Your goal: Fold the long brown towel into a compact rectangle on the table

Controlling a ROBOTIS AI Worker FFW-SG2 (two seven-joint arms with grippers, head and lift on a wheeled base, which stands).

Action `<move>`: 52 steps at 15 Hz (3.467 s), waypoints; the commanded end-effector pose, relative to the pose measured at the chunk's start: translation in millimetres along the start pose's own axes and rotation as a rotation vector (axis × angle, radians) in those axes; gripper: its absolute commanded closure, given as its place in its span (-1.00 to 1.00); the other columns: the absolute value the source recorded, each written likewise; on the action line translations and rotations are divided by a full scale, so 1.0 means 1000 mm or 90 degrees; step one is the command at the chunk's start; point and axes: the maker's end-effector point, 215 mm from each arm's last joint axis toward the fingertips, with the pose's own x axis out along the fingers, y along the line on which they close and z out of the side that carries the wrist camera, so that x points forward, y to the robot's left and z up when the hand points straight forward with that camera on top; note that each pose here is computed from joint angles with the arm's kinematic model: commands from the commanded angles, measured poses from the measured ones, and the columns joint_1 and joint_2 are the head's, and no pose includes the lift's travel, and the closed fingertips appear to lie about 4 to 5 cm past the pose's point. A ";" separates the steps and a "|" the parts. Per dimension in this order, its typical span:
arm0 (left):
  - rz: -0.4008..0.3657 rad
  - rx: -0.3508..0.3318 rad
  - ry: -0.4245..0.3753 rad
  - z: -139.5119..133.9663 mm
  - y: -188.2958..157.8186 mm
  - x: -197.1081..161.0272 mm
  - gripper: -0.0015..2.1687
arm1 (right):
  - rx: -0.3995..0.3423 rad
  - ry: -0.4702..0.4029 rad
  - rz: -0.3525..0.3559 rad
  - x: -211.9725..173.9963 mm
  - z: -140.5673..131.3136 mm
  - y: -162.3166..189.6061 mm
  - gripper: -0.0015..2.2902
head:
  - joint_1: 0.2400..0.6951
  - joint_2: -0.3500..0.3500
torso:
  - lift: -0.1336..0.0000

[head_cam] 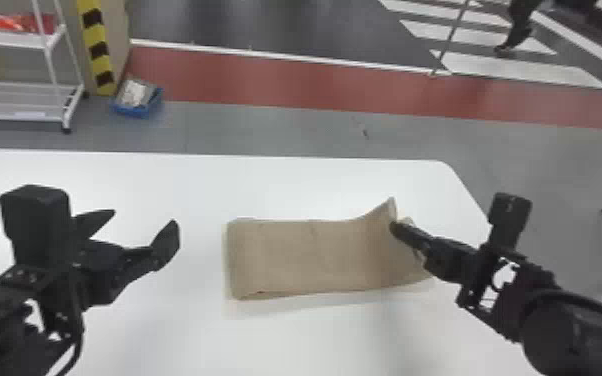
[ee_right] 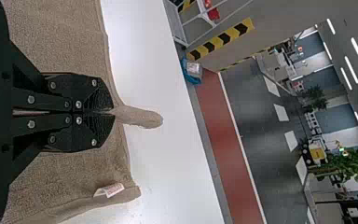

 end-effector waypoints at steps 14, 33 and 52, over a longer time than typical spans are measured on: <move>0.004 0.000 0.019 -0.018 0.001 -0.013 -0.93 | 0.039 0.002 -0.074 -0.007 -0.002 -0.089 -1.00 | 1.00 -0.89 | -0.86; -0.099 0.028 0.053 -0.041 -0.194 0.051 -0.65 | 0.017 -0.079 -0.169 -0.112 0.004 -0.155 -0.95 | 1.00 -1.00 | -0.86; -0.072 0.083 0.155 -0.094 -0.176 0.050 0.58 | 0.018 -0.108 -0.159 -0.112 0.012 -0.158 -0.94 | 1.00 -1.00 | -0.86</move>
